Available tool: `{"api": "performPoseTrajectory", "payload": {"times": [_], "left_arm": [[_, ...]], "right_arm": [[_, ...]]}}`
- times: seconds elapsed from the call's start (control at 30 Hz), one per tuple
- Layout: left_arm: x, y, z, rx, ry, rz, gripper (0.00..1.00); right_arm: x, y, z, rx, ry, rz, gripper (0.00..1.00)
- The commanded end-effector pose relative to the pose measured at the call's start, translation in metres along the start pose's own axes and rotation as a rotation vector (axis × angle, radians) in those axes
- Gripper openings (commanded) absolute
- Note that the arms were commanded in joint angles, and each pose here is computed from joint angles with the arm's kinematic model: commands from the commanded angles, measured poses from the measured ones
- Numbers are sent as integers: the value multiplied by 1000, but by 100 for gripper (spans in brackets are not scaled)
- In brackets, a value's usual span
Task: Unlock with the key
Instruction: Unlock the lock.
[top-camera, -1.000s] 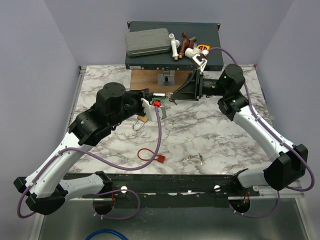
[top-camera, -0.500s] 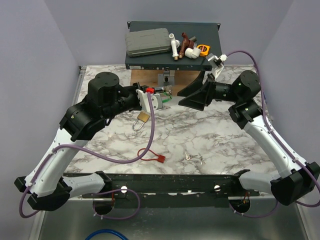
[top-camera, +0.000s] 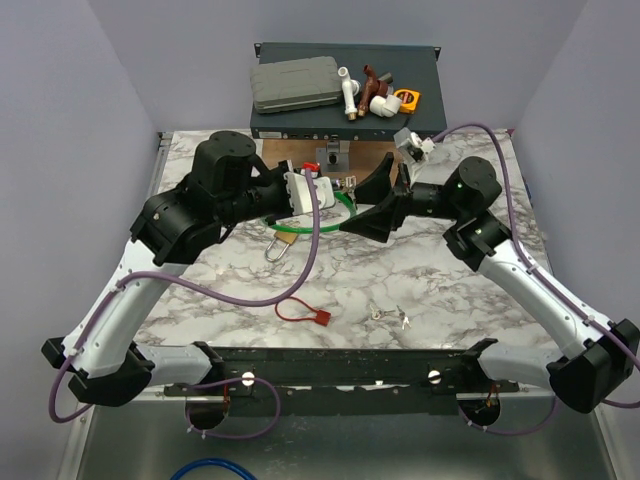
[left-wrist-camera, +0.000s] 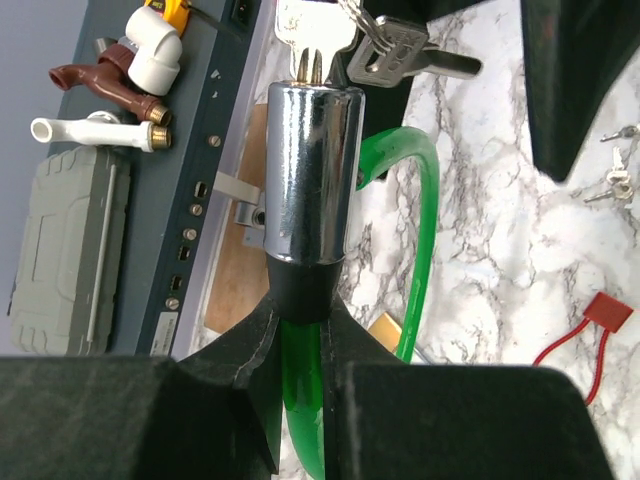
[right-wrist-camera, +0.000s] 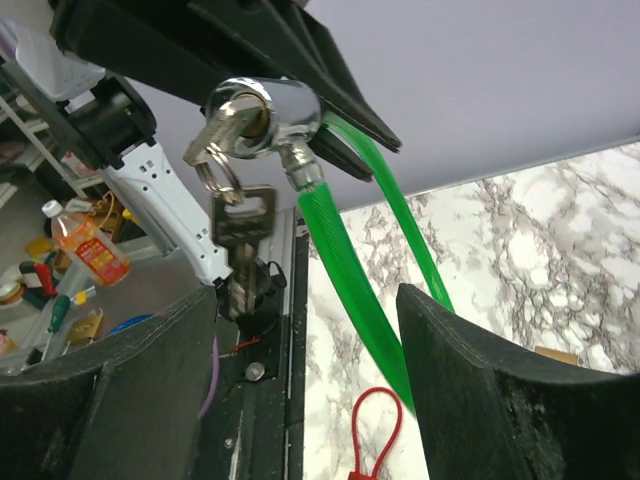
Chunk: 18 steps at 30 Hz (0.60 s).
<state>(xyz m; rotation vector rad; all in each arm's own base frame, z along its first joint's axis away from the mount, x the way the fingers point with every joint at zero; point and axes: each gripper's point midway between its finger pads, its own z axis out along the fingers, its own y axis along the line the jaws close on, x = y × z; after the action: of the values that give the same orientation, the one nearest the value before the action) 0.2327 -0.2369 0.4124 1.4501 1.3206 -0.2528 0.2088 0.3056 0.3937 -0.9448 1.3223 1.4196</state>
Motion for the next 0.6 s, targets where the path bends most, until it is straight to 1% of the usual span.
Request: {"api": "performPoseTrajectory", "payload": {"times": [0.0, 0.1, 0.17, 0.23, 0.27, 0.37, 0.43, 0.57], "left_arm": [[-22, 3, -7, 14, -69, -41, 0], [-24, 1, -6, 28, -72, -52, 0], [-25, -1, -6, 39, -74, -59, 0], [-26, -2, -7, 48, -75, -66, 0], [-26, -3, -7, 51, -78, -70, 0], [-32, 1, -13, 48, -105, -99, 0], [-37, 9, -19, 37, -125, -135, 0], [-41, 22, -27, 22, -146, -203, 0]], "right_arm": [[-2, -5, 15, 29, -31, -116, 72], [-3, -12, 17, 72, -67, -143, 65], [-2, -16, 16, 97, -90, -157, 57], [-1, -17, 14, 110, -107, -173, 44], [-1, -16, 12, 115, -113, -177, 35], [6, -18, 5, 147, -116, -187, 12], [14, -21, -1, 184, -115, -189, 1], [27, -22, -12, 226, -111, -186, 1]]}}
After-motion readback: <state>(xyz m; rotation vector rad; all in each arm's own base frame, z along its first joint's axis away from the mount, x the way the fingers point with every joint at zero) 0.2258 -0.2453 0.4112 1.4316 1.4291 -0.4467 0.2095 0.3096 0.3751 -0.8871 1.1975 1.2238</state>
